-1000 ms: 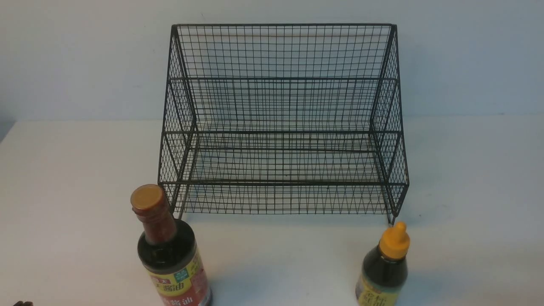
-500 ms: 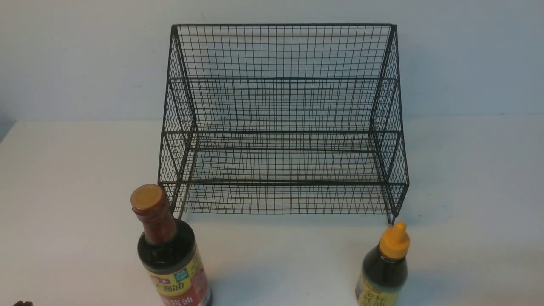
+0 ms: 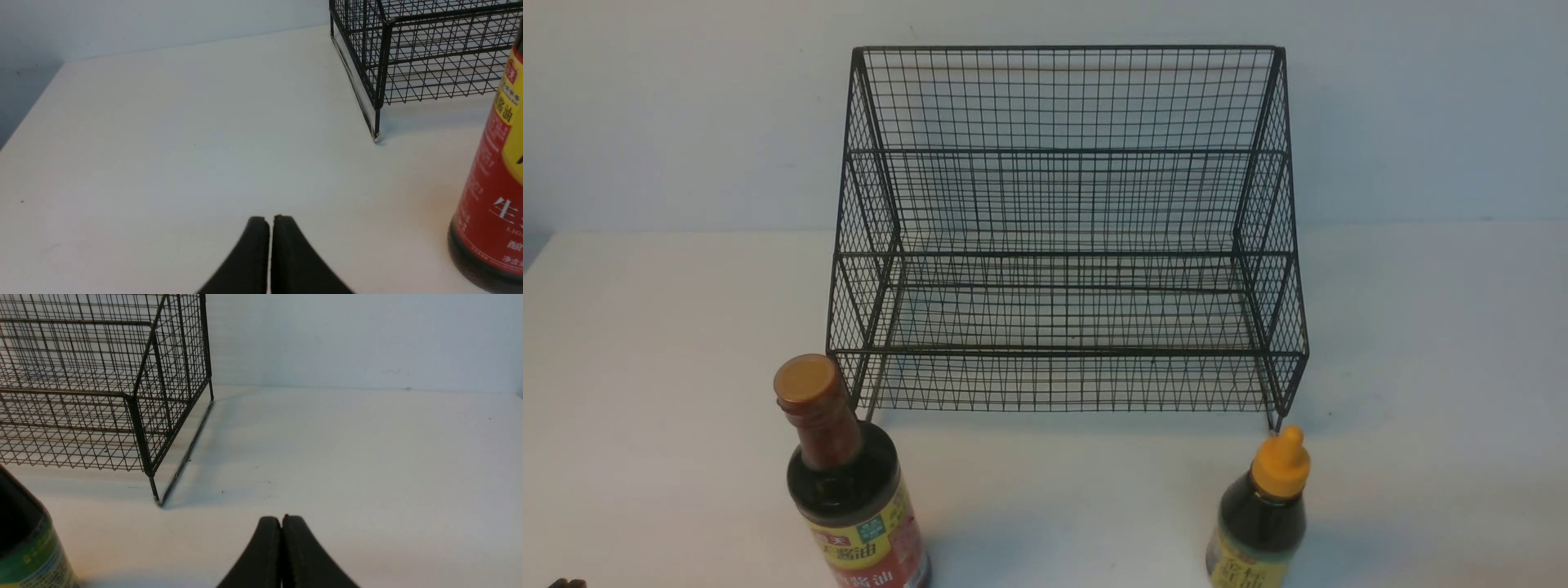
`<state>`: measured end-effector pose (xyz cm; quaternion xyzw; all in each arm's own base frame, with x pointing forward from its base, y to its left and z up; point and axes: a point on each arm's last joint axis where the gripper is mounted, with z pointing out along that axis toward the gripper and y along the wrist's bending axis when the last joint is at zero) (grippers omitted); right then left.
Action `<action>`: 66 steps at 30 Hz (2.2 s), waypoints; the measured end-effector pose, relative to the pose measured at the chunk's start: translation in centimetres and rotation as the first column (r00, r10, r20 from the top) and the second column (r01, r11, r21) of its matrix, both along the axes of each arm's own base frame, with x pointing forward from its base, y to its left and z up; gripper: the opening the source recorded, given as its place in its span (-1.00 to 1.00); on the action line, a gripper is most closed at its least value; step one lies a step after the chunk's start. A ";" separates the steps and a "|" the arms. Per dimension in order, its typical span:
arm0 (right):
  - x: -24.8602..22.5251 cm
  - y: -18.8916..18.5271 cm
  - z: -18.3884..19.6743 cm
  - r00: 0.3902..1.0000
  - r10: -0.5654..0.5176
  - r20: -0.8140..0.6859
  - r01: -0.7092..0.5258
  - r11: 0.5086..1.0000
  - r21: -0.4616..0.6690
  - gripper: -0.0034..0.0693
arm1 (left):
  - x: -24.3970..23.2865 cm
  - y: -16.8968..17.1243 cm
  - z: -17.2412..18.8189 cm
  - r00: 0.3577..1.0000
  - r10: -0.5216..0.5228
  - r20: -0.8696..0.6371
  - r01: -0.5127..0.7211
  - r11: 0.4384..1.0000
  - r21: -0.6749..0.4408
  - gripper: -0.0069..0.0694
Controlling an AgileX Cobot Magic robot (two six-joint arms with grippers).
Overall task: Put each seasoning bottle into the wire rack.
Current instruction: Use the left arm to grab the condiment bottle closest to it
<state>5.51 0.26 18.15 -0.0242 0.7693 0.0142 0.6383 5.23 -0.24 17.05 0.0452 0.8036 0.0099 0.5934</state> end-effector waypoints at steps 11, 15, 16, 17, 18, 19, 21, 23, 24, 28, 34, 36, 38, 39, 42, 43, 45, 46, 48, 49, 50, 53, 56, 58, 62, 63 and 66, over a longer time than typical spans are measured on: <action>0.0 0.0 0.0 1.000 0.000 0.000 0.000 1.000 0.000 -0.95 | -0.2 -2.4 1.1 0.993 -0.015 -0.121 -0.109 0.333 -0.937 -0.83; 0.0 0.0 0.0 1.000 0.000 0.000 0.000 1.000 0.000 -0.95 | -0.1 -2.4 2.0 0.996 -0.008 -0.089 -0.088 0.102 -0.991 -0.83; 0.0 0.0 0.0 1.000 0.000 0.000 0.000 1.000 0.000 -0.95 | 0.0 -2.3 2.2 0.998 0.010 -0.062 -0.063 0.090 -0.994 -0.83; 0.0 0.0 0.0 1.000 0.000 0.000 0.000 1.000 0.000 -0.95 | 0.0 -2.2 2.3 0.998 0.017 -0.053 -0.054 0.099 -0.994 -0.83; 0.0 0.0 0.0 1.000 0.000 0.000 0.000 1.000 0.000 -0.95 | 0.1 -2.2 2.4 0.999 0.024 -0.044 -0.046 0.105 -0.993 -0.83; 0.0 0.0 0.0 1.000 0.000 0.000 0.000 1.000 0.000 -0.95 | 0.1 -2.1 2.4 0.999 0.026 -0.040 -0.043 0.107 -0.993 -0.83; 0.0 0.0 0.0 1.000 0.000 0.000 0.000 1.000 0.000 -0.95 | 0.1 -2.0 2.5 0.999 0.047 -0.022 -0.027 0.114 -0.993 -0.83; 0.0 0.0 0.0 1.000 0.000 0.000 0.000 1.000 0.000 -0.95 | 0.2 -1.8 2.7 0.998 0.062 -0.013 -0.019 0.090 -0.996 -0.83; 0.0 0.0 0.0 1.000 0.000 0.000 0.000 1.000 0.000 -0.95 | 0.2 -1.8 2.8 0.998 0.068 -0.010 -0.015 0.068 -0.998 -0.83; 0.0 0.0 0.0 1.000 0.000 0.000 0.000 1.000 0.000 -0.95 | -0.1 -2.0 4.3 0.996 0.043 0.078 0.068 0.196 -0.978 -0.83; 0.0 0.0 0.0 1.000 0.000 0.000 0.000 1.000 0.000 -0.95 | -1.4 -3.6 9.4 0.937 -0.200 0.286 0.347 0.621 -0.703 -0.65; 0.0 0.0 0.0 1.000 0.000 0.000 0.000 1.000 0.000 -0.95 | -1.2 -4.1 10.2 0.923 -0.272 0.271 0.384 0.661 -0.644 -0.49; 0.0 0.0 0.0 1.000 0.000 0.000 0.000 1.000 0.000 -0.95 | -0.5 -4.6 10.6 0.913 -0.340 0.224 0.405 0.699 -0.589 -0.28; 0.0 0.0 0.0 1.000 0.000 0.000 0.000 1.000 0.000 -0.95 | -0.1 -4.7 10.7 0.910 -0.361 0.204 0.410 0.715 -0.566 -0.18; 0.0 0.0 0.0 1.000 0.000 0.000 0.000 1.000 0.000 -0.95 | 1.4 -4.9 10.8 0.894 -0.424 0.145 0.442 0.784 -0.436 0.14; 0.0 0.0 0.0 1.000 0.000 0.000 0.000 1.000 0.000 -0.95 | 1.8 -4.9 10.8 0.888 -0.439 0.136 0.456 0.803 -0.385 0.25; 0.0 0.0 0.0 1.000 0.000 0.000 0.000 1.000 0.000 -0.95 | 2.8 -5.0 10.7 0.872 -0.476 0.113 0.488 0.833 -0.258 0.42; 0.0 0.0 0.0 1.000 0.000 0.000 0.000 1.000 0.000 -0.95 | 3.4 -5.0 10.4 0.859 -0.503 0.096 0.512 0.843 -0.162 0.49; 0.0 0.0 0.0 1.000 0.000 0.000 0.000 1.000 0.000 -0.95 | 4.2 -5.0 10.1 0.842 -0.533 0.081 0.538 0.842 -0.045 0.59; 0.0 0.0 0.0 1.000 0.000 0.000 0.000 1.000 0.000 -0.95 | 4.7 -4.9 10.0 0.841 -0.535 0.074 0.538 0.843 -0.021 0.61; 0.0 0.0 0.0 1.000 0.000 0.000 0.000 1.000 0.000 -0.95 | 4.8 -4.9 10.0 0.842 -0.534 0.077 0.537 0.843 -0.020 0.62; 0.0 0.0 0.0 1.000 0.000 0.000 0.000 1.000 0.000 -0.95 | 6.1 -4.7 9.9 0.854 -0.513 0.086 0.514 0.858 0.013 0.64; 0.0 0.0 0.0 1.000 0.000 0.000 0.000 1.000 0.000 -0.95 | 7.1 -4.5 9.8 0.878 -0.467 0.106 0.473 0.881 -0.030 0.64; 0.0 0.0 0.0 1.000 0.000 0.000 0.000 1.000 0.000 -0.95 | 7.7 -4.4 9.6 0.885 -0.456 0.097 0.461 0.887 -0.038 0.64; 0.0 0.0 0.0 1.000 0.000 0.000 0.000 1.000 0.000 -0.95 | 8.8 -4.5 8.7 0.883 -0.467 0.044 0.469 0.882 -0.044 0.64; 0.0 0.0 0.0 1.000 0.000 0.000 0.000 1.000 0.000 -0.95 | 9.1 -4.5 8.3 0.880 -0.474 0.025 0.475 0.879 -0.050 0.64; 0.0 0.0 0.0 1.000 0.000 0.000 0.000 1.000 0.000 -0.95 | 9.8 -4.8 7.5 0.864 -0.503 -0.020 0.501 0.862 -0.075 0.64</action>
